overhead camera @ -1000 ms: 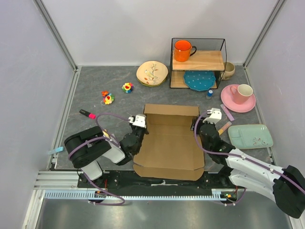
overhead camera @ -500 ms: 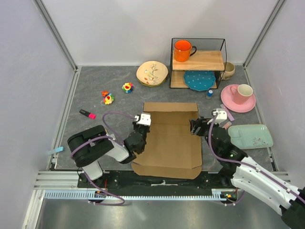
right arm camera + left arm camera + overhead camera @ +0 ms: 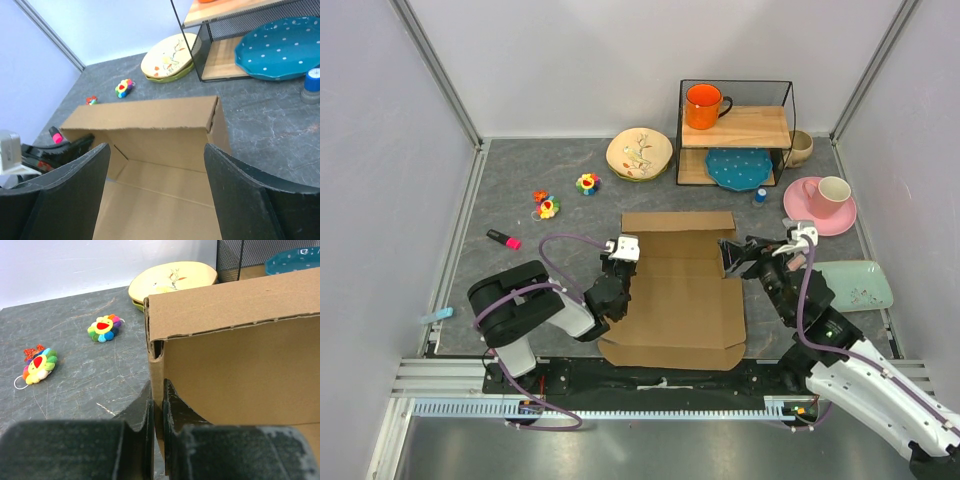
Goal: Fold the paper box
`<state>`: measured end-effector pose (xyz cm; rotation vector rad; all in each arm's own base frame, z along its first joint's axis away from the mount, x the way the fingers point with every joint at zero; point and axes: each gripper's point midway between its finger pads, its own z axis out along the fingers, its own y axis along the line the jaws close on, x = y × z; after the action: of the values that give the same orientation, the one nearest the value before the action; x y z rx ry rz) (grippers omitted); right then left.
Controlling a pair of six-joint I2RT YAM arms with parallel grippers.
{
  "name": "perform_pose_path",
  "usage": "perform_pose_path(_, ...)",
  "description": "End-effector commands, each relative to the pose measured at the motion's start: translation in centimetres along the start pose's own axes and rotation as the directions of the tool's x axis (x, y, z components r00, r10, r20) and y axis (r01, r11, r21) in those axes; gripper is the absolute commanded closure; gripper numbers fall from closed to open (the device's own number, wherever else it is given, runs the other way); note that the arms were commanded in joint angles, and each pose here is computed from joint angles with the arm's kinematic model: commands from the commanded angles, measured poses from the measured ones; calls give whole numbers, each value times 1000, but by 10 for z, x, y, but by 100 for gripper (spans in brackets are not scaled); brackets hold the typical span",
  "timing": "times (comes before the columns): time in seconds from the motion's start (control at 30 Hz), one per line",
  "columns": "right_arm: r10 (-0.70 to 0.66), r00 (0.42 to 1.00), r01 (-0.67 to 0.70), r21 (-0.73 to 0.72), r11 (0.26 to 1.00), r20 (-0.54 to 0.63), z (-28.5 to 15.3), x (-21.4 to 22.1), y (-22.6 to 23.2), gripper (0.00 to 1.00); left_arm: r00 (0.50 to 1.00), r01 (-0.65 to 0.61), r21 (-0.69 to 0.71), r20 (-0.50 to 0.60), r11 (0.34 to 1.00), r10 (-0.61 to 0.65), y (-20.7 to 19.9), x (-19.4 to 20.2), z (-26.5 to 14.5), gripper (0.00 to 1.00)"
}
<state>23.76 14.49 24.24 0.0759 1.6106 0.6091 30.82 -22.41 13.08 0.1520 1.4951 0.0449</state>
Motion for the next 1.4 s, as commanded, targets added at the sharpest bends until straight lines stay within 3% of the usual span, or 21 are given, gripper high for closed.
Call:
perform_pose_path(0.0,54,998,-55,18,998,27,9,-26,11,16,1000,-23,-87,15,996,24,18,1,-2,98)
perform_pose_path(0.37,26,990,-4,160,987,-139,58,11,-5,18,999,17,-64,34,998,-15,22,4,-9,98)
perform_pose_path(0.53,32,989,0,219,976,-141,54,19,-29,19,999,24,-37,42,999,-23,20,3,-12,98)
perform_pose_path(0.8,7,996,10,204,979,-85,54,-8,-27,17,999,5,-16,33,1000,-4,15,10,-11,98)
perform_pose_path(0.97,39,981,4,222,975,-190,67,19,-43,18,999,-2,5,37,1000,1,10,10,-11,98)
perform_pose_path(1.27,109,969,-69,178,982,-222,81,40,-58,30,999,26,30,46,999,-27,8,6,-12,98)
perform_pose_path(1.37,113,966,-70,185,980,-231,77,47,-63,35,997,33,76,60,997,-38,5,-1,-18,91)
